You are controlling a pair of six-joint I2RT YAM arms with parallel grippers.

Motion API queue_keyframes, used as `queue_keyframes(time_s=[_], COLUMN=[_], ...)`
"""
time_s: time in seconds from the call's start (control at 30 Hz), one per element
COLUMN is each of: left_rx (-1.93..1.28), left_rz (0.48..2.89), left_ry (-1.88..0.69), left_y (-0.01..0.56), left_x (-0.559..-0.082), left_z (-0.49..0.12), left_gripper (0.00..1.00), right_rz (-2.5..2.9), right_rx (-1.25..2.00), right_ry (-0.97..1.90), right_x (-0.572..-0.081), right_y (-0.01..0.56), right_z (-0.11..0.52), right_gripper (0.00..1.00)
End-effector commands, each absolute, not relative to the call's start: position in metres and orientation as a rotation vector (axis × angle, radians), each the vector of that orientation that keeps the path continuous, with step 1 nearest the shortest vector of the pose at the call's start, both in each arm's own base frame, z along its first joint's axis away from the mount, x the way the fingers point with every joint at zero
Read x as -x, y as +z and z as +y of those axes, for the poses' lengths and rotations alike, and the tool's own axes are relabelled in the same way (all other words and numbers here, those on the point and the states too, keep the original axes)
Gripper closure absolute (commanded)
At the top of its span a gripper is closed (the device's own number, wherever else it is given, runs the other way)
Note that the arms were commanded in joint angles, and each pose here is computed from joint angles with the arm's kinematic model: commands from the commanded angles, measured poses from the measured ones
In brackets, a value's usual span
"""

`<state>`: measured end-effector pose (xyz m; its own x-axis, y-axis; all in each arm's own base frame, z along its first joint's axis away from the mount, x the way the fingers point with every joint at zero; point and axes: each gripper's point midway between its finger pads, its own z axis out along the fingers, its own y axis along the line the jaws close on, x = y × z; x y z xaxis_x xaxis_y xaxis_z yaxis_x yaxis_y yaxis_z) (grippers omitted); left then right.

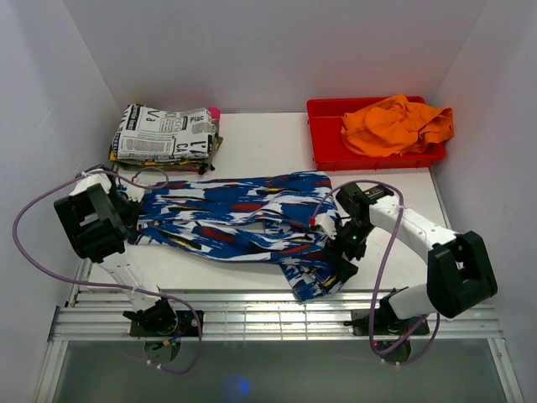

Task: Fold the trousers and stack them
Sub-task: Flatten the trousers out

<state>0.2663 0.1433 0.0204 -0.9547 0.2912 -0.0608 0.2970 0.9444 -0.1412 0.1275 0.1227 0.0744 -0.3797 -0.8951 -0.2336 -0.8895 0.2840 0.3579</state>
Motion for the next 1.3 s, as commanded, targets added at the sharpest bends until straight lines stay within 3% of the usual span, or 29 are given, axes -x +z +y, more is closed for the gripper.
queue_keyframes(time_s=[0.0, 0.03, 0.13, 0.2, 0.23, 0.27, 0.4, 0.47, 0.6, 0.73, 0.87, 1.0, 1.13, 1.2, 1.23, 1.27], left_rx=[-0.437, -0.435, -0.420, -0.406, -0.383, -0.383, -0.388, -0.386, -0.379, -0.399, -0.436, -0.453, -0.445, -0.458, -0.466, -0.487], left_rz=[2.991, 2.985, 2.976, 2.969, 2.965, 2.959, 2.951, 2.949, 2.954, 2.963, 2.986, 3.015, 3.033, 3.044, 3.045, 3.045], left_ry=[-0.182, -0.182, -0.189, -0.197, -0.207, -0.210, -0.198, -0.189, -0.192, -0.202, -0.187, -0.149, -0.134, -0.119, -0.105, -0.097], left_y=[0.032, 0.033, 0.034, 0.035, 0.035, 0.036, 0.037, 0.035, 0.031, 0.025, 0.017, 0.009, 0.006, 0.004, 0.003, 0.002], left_x=[-0.282, -0.282, -0.283, -0.285, -0.288, -0.290, -0.294, -0.295, -0.296, -0.291, -0.281, -0.269, -0.263, -0.260, -0.260, -0.259], left_z=[0.147, 0.147, 0.145, 0.144, 0.143, 0.143, 0.145, 0.149, 0.154, 0.153, 0.156, 0.166, 0.173, 0.175, 0.177, 0.178], left_gripper=[1.00, 1.00, 1.00, 1.00, 1.00, 1.00, 1.00, 1.00, 1.00, 1.00, 1.00, 1.00, 1.00, 1.00, 1.00, 1.00], right_rz=[-2.628, -2.664, -2.673, -2.681, -2.721, -2.734, -2.894, -2.997, -2.939, -2.653, -2.265, -2.022, -1.983, -1.985, -1.989, -2.003], right_rx=[-1.509, -1.497, -1.441, -1.396, -1.382, -1.353, -1.480, -1.597, -1.903, -2.268, -2.542, -2.690, -2.736, -2.735, -2.723, -2.717], right_ry=[-0.778, -0.731, -0.674, -0.643, -0.558, -0.558, -0.204, -0.006, 0.398, 0.656, 0.625, 0.439, 0.253, 0.190, 0.167, 0.140], right_x=[-0.125, -0.132, -0.136, -0.141, -0.154, -0.156, -0.221, -0.267, -0.306, -0.281, -0.222, -0.170, -0.153, -0.149, -0.148, -0.146], right_y=[0.067, 0.063, 0.056, 0.050, 0.050, 0.050, 0.085, 0.130, 0.203, 0.226, 0.172, 0.108, 0.086, 0.082, 0.085, 0.089], right_z=[0.134, 0.130, 0.126, 0.122, 0.113, 0.109, 0.062, 0.047, 0.028, 0.041, 0.056, 0.075, 0.104, 0.111, 0.113, 0.115], right_gripper=[0.13, 0.24, 0.42, 0.68, 0.91, 0.92, 0.92, 0.92, 0.92, 0.92, 0.92, 0.92, 0.92, 0.81, 0.60, 0.46])
